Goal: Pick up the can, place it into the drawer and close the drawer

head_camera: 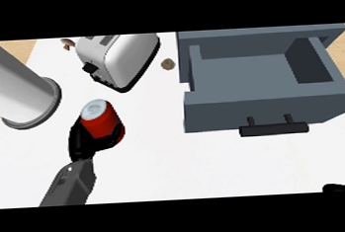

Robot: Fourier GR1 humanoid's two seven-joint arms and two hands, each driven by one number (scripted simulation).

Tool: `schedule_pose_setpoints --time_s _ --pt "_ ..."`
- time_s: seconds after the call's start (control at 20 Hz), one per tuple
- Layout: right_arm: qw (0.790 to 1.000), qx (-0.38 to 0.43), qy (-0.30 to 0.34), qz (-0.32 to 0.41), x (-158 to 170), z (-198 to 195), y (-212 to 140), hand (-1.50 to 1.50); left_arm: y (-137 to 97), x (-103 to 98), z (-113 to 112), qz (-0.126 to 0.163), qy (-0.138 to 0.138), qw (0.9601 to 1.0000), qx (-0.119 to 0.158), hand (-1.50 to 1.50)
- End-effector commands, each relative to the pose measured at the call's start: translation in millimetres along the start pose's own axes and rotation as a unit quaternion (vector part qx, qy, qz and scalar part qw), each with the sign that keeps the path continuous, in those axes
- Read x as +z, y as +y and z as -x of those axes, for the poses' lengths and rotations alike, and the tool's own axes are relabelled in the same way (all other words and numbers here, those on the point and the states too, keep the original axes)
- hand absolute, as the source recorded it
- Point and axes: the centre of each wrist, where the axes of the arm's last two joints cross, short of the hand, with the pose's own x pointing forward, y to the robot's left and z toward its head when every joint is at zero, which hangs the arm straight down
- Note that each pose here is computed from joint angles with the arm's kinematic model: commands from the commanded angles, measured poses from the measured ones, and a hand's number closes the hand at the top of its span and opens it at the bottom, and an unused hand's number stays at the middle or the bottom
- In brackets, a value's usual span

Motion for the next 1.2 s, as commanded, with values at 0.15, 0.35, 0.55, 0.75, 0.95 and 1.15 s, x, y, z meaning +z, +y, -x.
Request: schedule_pose_setpoints --time_s 0.15,0.35,0.55,0.75,0.95,1.15 --pt "1.0 0.008 0.001 0.007 4 -6 1 -1.5 -47 -32 -22 0.121 -0.014 0.9925 0.013 1.5" --pt "1.0 0.013 -0.008 0.014 2 -10 10 -1.5 -80 -43 -46 0.151 -0.009 0.9885 0.007 1.5" --pt "1.0 0.018 -0.009 0.021 -4 -13 -3 -1.5 -118 -50 -84 0.185 -0.027 0.9825 -0.001 1.5" --pt "0.999 0.024 -0.009 0.022 5 6 -3 -1.5 -152 -56 -123 0.197 -0.031 0.9799 -0.007 1.5" --pt "0.999 0.015 -0.01 0.027 0 -8 -9 -1.5 -164 -70 -169 0.213 -0.048 0.9758 -0.015 1.5" --pt "0.999 0.015 -0.011 0.028 -6 -21 1 -1.5 -206 -57 -204 0.227 -0.045 0.9728 -0.003 1.5"
